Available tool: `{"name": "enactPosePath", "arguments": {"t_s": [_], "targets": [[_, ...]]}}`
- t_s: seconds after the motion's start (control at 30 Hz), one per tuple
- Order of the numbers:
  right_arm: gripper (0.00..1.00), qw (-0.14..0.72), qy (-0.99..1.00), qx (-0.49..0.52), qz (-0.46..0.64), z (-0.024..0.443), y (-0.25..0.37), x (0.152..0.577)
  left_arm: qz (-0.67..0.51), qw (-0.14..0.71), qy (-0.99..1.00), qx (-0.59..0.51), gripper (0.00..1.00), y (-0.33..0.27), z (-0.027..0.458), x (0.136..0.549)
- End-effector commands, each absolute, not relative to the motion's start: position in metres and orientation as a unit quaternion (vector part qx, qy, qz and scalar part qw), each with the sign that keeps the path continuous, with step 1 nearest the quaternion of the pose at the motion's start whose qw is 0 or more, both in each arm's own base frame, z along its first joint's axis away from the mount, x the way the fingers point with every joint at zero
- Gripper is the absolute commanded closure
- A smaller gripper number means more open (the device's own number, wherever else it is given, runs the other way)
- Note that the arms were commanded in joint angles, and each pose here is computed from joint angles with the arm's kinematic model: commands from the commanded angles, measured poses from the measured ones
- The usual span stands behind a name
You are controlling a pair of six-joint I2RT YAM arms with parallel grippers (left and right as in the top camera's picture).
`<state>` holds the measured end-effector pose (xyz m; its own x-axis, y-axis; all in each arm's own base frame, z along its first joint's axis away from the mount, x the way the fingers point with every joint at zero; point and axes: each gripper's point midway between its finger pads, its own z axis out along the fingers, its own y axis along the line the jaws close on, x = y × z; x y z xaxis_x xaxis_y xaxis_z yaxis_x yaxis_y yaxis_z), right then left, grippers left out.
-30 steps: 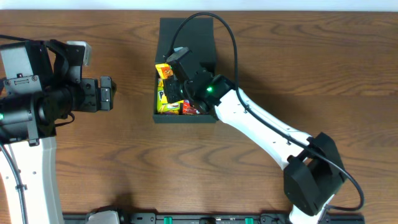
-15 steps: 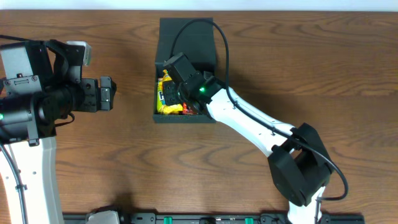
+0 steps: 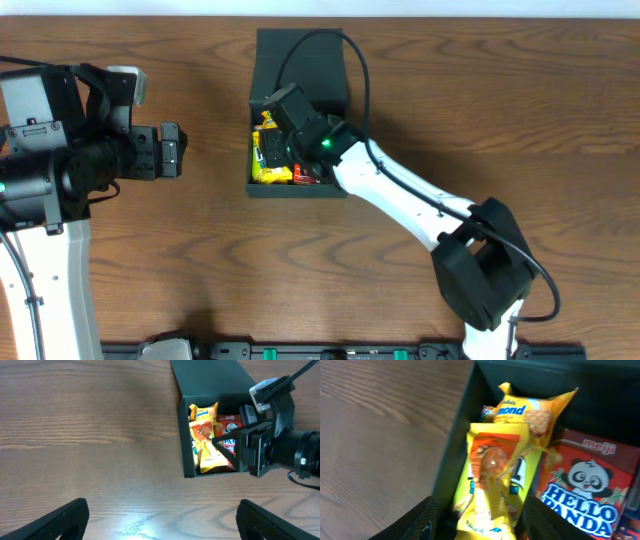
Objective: Pack container
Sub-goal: 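Withdraw the right gripper to the upper right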
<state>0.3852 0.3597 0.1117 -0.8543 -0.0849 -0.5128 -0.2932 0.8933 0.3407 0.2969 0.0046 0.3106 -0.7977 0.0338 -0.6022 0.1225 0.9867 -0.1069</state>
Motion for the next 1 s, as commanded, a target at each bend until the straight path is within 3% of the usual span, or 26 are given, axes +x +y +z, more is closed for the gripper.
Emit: {"name": "enactPosePath", "arguments": {"t_s": [0.0, 0.23, 0.9, 0.97], "targets": [[0.43, 0.287, 0.929, -0.092, 0.212, 0.144, 0.339, 0.407, -0.066, 0.325, 0.943, 0.038, 0.05, 0.006, 0.317, 0.298], [0.42, 0.348, 0.914, -0.082, 0.192, 0.188, 0.279, 0.446, -0.066, 0.325, 0.943, 0.038, 0.05, 0.006, 0.317, 0.298], [0.39, 0.378, 0.918, 0.057, 0.106, 0.187, 0.092, 0.515, -0.067, 0.331, 0.941, 0.039, 0.05, 0.006, 0.319, 0.300], [0.47, 0.378, 0.918, 0.065, 0.103, 0.187, 0.083, 0.516, -0.067, 0.331, 0.941, 0.039, 0.05, 0.006, 0.319, 0.300]]}}
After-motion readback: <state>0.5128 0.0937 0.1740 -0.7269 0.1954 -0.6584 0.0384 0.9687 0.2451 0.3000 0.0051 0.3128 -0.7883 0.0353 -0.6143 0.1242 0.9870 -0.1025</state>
